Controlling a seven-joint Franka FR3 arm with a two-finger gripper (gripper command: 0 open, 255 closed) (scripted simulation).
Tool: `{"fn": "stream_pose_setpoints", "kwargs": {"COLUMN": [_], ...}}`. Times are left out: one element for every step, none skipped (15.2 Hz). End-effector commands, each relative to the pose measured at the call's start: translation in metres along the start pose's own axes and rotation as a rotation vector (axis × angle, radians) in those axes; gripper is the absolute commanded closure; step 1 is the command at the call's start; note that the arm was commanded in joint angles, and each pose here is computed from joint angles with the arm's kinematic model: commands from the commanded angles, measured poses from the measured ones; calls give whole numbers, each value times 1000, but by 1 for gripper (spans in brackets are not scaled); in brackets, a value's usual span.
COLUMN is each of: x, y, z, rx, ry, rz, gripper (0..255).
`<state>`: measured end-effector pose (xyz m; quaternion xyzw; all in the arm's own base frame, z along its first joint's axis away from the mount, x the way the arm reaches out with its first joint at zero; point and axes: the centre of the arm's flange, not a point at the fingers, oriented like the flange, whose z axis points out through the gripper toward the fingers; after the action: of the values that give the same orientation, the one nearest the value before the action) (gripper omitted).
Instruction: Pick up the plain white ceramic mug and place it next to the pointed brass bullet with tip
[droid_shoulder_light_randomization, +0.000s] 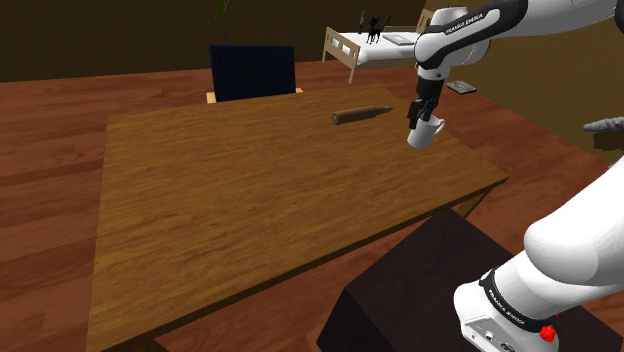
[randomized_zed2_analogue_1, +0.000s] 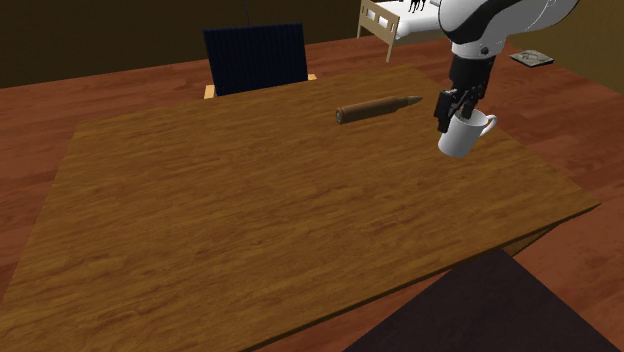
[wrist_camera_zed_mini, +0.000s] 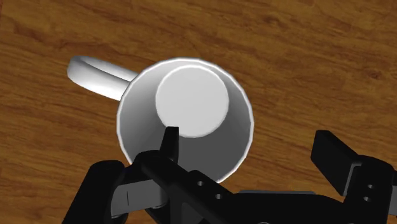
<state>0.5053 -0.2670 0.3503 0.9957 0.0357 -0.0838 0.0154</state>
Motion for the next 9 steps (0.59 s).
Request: {"fn": "stream_pose_setpoints", "kwargs": {"x": [1, 1, 1, 1, 1, 1, 1, 1, 1], "y": [0, 0, 0, 0, 0, 0, 0, 0, 0], "z": [-21, -34, -45, -45, -45, -45, -45, -45, -45], "rx": [0, 0, 0, 0, 0, 0, 0, 0, 0], "ry": [0, 0, 0, 0, 0, 0, 0, 0, 0], "rz": [0, 0, 0, 0, 0, 0, 0, 0, 0], "gripper": [0, 0, 0, 0, 0, 0, 0, 0, 0]}}
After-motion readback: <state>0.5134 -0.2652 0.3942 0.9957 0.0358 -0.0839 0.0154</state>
